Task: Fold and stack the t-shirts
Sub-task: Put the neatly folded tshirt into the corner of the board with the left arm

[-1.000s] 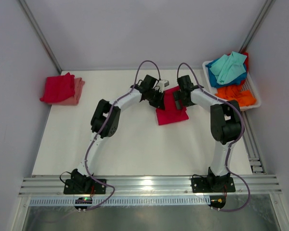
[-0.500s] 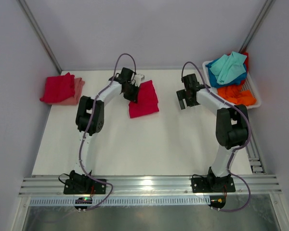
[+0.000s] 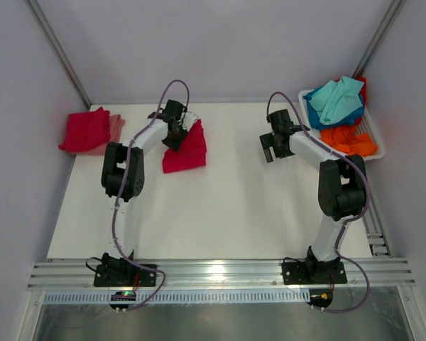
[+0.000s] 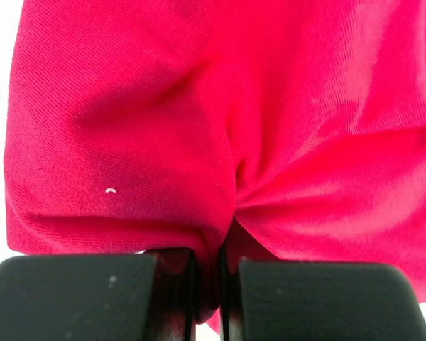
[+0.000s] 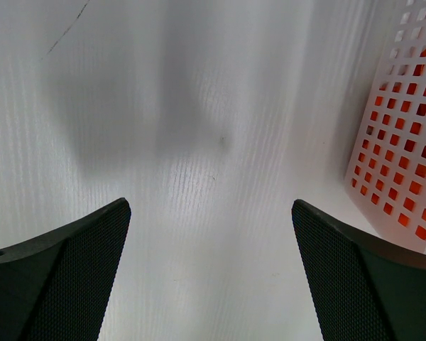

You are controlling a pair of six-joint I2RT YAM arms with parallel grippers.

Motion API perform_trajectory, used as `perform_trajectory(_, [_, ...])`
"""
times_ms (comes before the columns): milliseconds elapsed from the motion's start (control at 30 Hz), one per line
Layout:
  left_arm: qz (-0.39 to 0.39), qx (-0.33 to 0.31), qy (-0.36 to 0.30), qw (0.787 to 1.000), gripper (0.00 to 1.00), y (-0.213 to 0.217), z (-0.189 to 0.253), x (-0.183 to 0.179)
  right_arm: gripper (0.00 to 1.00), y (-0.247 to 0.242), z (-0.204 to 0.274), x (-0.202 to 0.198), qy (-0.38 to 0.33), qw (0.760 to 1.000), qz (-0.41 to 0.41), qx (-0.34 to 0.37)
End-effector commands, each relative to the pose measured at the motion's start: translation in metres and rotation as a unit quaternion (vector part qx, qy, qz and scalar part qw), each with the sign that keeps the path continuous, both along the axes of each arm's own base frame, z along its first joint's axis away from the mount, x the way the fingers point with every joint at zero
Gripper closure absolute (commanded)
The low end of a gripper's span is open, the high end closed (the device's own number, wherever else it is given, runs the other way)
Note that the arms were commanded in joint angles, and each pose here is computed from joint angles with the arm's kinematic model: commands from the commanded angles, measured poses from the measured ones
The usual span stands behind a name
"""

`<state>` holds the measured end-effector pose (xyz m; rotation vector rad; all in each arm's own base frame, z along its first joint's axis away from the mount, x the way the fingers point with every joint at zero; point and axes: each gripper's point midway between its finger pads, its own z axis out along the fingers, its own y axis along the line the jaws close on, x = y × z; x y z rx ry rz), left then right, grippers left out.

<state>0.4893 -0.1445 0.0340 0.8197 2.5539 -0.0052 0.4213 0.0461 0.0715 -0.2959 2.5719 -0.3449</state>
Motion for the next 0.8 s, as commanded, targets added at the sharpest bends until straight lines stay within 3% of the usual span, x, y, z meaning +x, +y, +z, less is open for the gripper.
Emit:
perform_trajectory(0, [0.033, 0.107, 0.009, 0.994, 1.00, 0.073, 0.009, -0.008, 0.01, 0.002, 0.018, 0.002, -0.023, 1.000, 0.004, 0.006])
perform_trajectory(300, [0.087, 0.181, -0.034, 0.979, 1.00, 0.140, 0.036, 0.007, 0.01, 0.003, 0.017, 0.001, -0.022, 1.000, 0.005, 0.008])
perform_trajectory(767, [0.082, 0.296, -0.106, 0.946, 1.00, 0.193, 0.085, 0.015, 0.01, 0.002, 0.012, 0.000, -0.016, 1.000, 0.003, 0.006])
